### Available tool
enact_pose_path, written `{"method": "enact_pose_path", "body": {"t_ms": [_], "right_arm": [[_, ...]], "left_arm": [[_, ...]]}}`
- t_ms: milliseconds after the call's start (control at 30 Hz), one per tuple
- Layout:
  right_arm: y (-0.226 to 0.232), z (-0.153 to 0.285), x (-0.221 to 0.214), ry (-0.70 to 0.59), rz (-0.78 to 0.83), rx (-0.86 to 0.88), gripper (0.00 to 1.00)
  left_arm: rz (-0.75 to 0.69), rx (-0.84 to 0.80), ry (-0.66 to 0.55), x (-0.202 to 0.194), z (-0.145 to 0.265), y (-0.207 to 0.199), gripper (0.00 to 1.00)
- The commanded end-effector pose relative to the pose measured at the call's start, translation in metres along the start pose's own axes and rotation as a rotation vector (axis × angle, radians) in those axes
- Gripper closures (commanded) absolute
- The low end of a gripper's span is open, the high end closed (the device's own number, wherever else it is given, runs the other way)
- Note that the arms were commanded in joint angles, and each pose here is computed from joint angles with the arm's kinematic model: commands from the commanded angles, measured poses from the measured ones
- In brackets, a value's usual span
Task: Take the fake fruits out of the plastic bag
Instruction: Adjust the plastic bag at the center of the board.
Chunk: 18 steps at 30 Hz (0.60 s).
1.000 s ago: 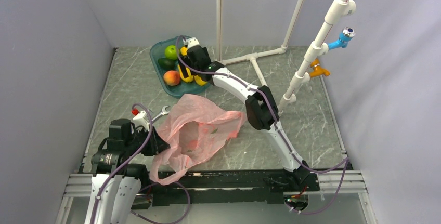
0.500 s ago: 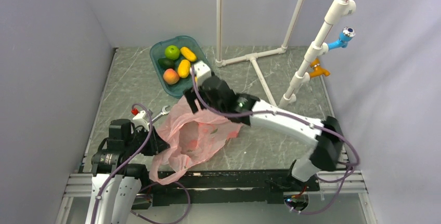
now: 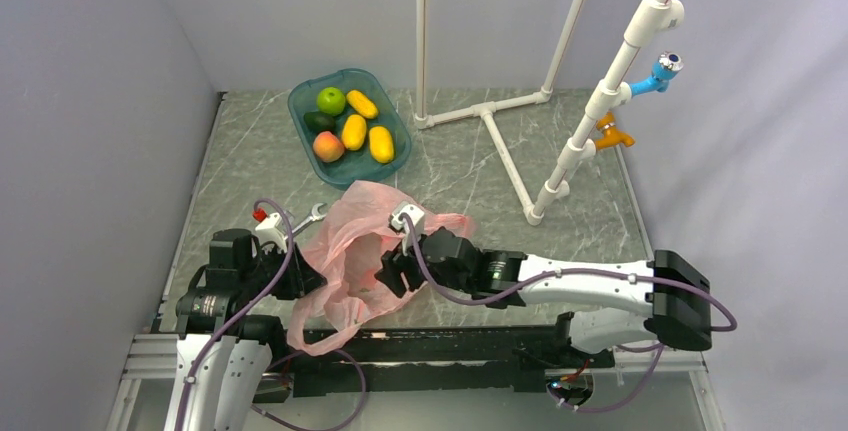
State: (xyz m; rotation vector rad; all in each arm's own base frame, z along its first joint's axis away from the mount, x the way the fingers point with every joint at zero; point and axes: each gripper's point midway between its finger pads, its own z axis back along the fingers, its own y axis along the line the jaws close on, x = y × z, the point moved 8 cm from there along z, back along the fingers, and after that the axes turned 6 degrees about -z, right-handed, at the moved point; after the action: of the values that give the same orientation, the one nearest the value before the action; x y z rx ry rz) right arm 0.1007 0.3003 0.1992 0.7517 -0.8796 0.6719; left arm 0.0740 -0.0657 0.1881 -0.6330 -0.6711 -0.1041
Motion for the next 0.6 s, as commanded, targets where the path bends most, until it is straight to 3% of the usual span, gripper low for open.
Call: {"method": "enact_pose_path", "body": {"t_ms": [0,567], "right_arm": [[0.012,-0.027,0.018,-0.152,-0.099,0.026,0.41],[-0.007,-0.128,-0.007,-0.295,-0.147,-0.186,0.45]], "left_arm": [[-0.030,-0.013,-0.027,0.004,0.000,-0.001,0.80],[-0.016,0.010,-0.033,0.004,0.001,0.001,0.80]]}}
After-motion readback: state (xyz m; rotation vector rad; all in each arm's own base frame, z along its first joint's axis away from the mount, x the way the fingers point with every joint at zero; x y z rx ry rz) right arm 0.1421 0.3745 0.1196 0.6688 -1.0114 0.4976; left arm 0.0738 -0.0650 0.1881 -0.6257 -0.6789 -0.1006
